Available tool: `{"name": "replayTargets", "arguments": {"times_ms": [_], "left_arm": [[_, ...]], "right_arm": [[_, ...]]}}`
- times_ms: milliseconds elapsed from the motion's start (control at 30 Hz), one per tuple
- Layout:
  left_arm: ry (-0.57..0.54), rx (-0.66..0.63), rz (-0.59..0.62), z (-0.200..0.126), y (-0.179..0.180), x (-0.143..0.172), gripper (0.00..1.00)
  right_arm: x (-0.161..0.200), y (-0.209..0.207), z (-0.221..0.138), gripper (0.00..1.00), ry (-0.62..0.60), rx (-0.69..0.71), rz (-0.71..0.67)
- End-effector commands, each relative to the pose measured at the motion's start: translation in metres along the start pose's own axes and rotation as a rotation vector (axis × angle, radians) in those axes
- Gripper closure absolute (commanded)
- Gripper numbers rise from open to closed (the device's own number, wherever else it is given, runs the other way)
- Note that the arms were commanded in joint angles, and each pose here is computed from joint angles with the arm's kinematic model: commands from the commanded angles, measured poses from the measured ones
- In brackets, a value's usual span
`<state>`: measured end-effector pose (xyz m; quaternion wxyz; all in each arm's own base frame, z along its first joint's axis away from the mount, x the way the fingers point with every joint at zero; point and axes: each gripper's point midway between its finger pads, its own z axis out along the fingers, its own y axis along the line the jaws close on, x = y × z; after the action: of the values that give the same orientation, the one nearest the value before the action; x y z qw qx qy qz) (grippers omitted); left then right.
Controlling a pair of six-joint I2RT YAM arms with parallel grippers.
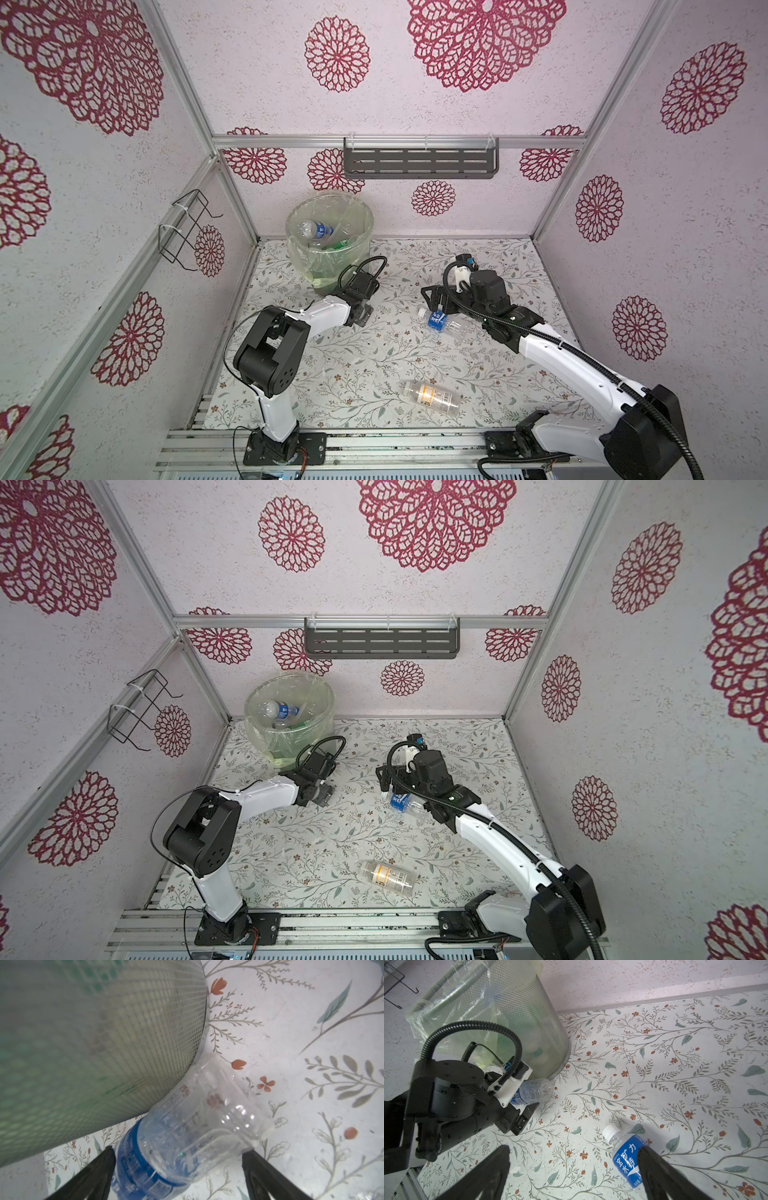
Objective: Throw the plastic bottles in the bin
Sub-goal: Pick up the plastic bottle from the center of the table.
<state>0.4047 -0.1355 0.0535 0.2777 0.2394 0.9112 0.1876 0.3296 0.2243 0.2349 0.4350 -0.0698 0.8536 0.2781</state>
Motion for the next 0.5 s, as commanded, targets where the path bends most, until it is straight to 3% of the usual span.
{"name": "replayTargets", "arguments": {"times_ms": [0,300,467], "left_arm": [[0.014,0.028,-0.003,0.001,-0.001,-0.001,0.03],[0.100,0.058,0.019,0.012,-0.008,0.014,0.03],[0.102,0.132,-0.032,-0.001,-0.018,0.013,0.03]], "right_arm": [[-0.012,0.004,-0.009,0.01,-0.049,-0.017,0.016],[-0.015,0.000,-0.017,0.01,-0.071,0.003,0.010],[-0.018,-0.001,-0.020,0.01,-0.084,0.010,0.009]]}}
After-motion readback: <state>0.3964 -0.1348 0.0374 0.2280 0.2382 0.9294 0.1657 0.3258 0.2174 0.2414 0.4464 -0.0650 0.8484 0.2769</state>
